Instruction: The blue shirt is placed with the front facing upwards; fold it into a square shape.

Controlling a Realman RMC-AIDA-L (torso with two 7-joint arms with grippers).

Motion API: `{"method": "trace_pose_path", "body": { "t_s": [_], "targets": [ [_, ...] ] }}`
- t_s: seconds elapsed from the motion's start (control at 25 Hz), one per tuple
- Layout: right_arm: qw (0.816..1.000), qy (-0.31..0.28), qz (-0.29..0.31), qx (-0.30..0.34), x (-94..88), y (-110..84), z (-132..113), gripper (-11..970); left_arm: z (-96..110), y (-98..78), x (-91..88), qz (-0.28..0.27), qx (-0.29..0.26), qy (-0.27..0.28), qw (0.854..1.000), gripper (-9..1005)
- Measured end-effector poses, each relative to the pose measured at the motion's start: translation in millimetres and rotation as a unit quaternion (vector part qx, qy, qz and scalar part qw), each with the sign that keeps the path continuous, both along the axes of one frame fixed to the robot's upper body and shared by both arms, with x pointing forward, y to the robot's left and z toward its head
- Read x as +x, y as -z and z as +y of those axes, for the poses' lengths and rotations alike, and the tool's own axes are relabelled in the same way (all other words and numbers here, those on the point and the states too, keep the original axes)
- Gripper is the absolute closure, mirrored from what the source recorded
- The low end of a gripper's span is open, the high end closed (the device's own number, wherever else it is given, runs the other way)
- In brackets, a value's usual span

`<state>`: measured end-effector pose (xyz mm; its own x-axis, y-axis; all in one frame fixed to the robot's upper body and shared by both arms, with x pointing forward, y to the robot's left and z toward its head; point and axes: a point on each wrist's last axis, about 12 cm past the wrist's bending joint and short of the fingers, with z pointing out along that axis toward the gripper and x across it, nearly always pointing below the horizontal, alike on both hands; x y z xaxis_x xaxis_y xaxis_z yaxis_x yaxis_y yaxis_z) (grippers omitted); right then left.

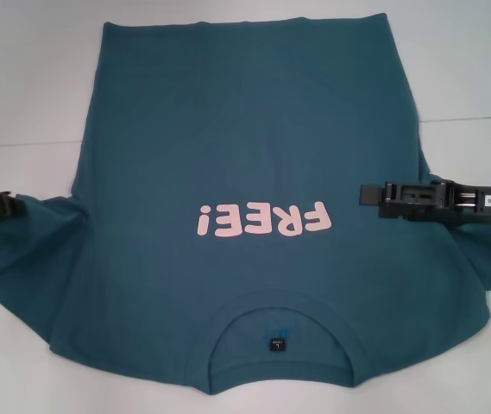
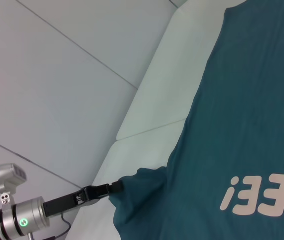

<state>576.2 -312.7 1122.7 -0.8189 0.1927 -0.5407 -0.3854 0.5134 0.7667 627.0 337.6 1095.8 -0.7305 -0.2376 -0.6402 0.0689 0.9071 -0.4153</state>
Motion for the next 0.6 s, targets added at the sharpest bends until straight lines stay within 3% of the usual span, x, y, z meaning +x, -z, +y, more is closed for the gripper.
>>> {"method": "trace_pose_path", "body": {
  "t_s": [0.28, 0.6],
  "targets": [
    [1.0, -0.001, 0.001, 0.001, -0.4, 0.8, 1.5, 46, -21.8, -12.3, 2.7, 0.033, -0.043, 0.026, 0.998, 965],
    [1.0, -0.002, 0.002, 0.001, -1.0, 2.4, 3.2, 46, -63.5, -19.2, 13.8, 0.062, -0.057, 0.049, 0.995, 964]
  ]
}}
